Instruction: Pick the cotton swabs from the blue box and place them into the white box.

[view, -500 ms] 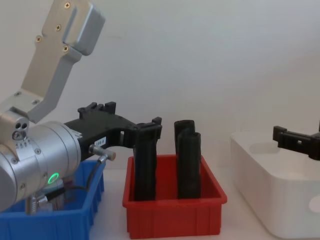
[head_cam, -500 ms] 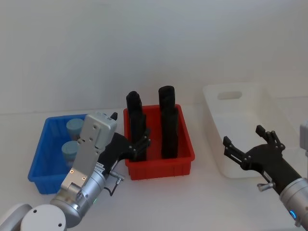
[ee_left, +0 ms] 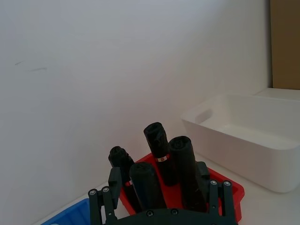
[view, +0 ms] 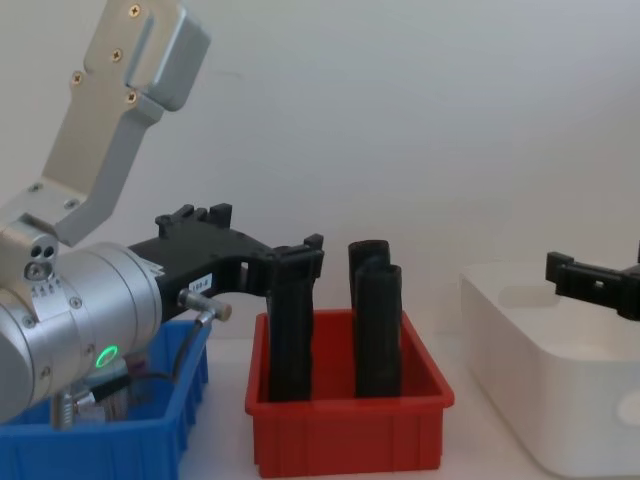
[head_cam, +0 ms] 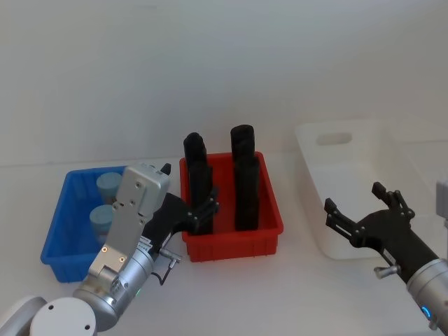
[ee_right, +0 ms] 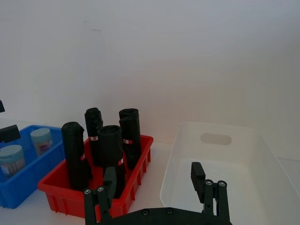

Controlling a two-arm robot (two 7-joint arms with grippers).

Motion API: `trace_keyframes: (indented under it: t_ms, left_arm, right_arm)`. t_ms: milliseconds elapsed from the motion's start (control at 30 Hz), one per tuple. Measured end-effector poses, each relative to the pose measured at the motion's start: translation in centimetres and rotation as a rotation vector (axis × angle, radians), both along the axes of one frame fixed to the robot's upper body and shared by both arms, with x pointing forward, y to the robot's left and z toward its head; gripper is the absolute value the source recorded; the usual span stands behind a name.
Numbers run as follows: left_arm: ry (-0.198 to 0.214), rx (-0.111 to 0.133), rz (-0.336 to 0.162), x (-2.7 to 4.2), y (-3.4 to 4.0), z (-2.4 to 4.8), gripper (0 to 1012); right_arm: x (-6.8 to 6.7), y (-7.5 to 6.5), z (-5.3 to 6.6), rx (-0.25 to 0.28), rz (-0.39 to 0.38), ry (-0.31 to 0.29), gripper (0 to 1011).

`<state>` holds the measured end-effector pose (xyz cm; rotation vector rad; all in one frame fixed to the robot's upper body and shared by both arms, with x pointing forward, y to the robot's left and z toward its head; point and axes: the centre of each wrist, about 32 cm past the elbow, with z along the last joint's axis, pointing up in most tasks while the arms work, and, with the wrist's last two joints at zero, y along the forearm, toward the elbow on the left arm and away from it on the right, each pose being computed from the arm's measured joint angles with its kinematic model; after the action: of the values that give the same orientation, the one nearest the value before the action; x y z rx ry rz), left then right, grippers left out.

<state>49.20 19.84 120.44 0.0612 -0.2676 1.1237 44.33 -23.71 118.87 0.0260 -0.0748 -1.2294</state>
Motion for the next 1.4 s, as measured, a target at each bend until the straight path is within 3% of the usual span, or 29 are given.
trace_keyframes:
  t_ms: [1400]
  left_arm:
    - [-0.001,0.002,-0.001,0.13,0.17,0.16,1004]
  right_arm:
    - [0.0,0.0,0.0,0.0,0.0,0.0,1002]
